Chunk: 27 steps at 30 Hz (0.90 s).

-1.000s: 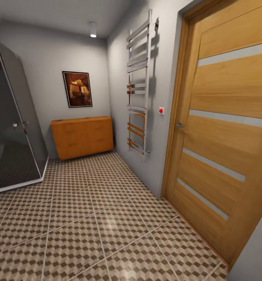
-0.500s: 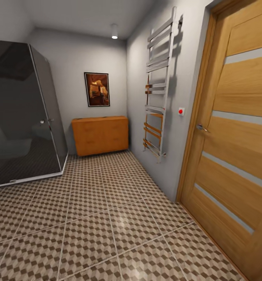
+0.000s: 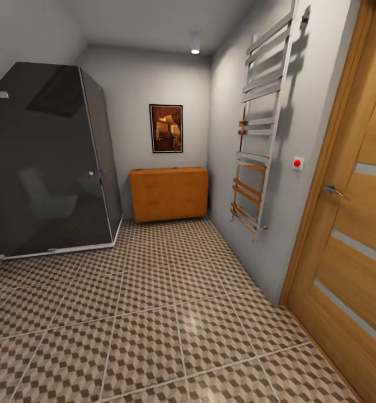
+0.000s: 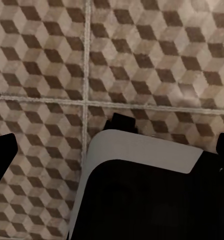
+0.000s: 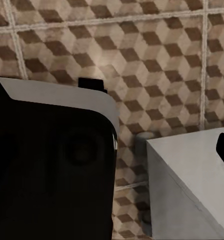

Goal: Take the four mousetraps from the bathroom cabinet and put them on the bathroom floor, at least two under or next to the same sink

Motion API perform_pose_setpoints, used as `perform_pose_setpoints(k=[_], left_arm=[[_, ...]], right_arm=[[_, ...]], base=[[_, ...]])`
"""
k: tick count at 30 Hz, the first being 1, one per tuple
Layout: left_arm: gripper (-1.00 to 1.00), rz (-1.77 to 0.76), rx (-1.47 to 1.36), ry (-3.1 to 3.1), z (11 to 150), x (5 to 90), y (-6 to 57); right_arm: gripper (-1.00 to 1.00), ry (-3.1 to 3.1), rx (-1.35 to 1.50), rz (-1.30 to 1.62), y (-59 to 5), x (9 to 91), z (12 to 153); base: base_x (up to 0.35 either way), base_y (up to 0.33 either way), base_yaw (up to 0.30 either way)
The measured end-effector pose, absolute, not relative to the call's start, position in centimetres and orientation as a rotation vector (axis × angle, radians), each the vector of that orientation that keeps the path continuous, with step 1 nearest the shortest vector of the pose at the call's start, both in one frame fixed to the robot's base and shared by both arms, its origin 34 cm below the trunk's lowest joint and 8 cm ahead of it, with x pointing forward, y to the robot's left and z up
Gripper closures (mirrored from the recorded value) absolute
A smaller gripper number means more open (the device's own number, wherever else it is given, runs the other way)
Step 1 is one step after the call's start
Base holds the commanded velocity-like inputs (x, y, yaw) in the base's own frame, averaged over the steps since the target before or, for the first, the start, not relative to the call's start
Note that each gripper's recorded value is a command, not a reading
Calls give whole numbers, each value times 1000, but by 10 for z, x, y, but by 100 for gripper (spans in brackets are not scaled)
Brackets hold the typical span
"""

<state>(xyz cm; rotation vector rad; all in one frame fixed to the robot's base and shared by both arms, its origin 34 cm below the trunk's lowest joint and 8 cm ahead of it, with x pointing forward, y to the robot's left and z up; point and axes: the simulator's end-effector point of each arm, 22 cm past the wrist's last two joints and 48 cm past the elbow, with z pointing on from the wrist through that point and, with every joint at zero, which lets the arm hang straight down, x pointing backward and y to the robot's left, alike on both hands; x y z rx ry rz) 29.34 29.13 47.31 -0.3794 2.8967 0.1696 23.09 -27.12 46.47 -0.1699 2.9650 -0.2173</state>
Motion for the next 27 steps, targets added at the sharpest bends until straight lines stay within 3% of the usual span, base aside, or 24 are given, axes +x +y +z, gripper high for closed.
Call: perform_pose_setpoints(k=[8, 27], left_arm=[[-100, 168, -377, 2899, 473, 293, 291], [-100, 163, -377, 2904, 473, 293, 289]], right_arm=[[-100, 2966, -169, -217, -271, 231, 465], [-100, 2966, -167, -218, -271, 231, 465]], base=[[322, 0, 143], [324, 0, 7]])
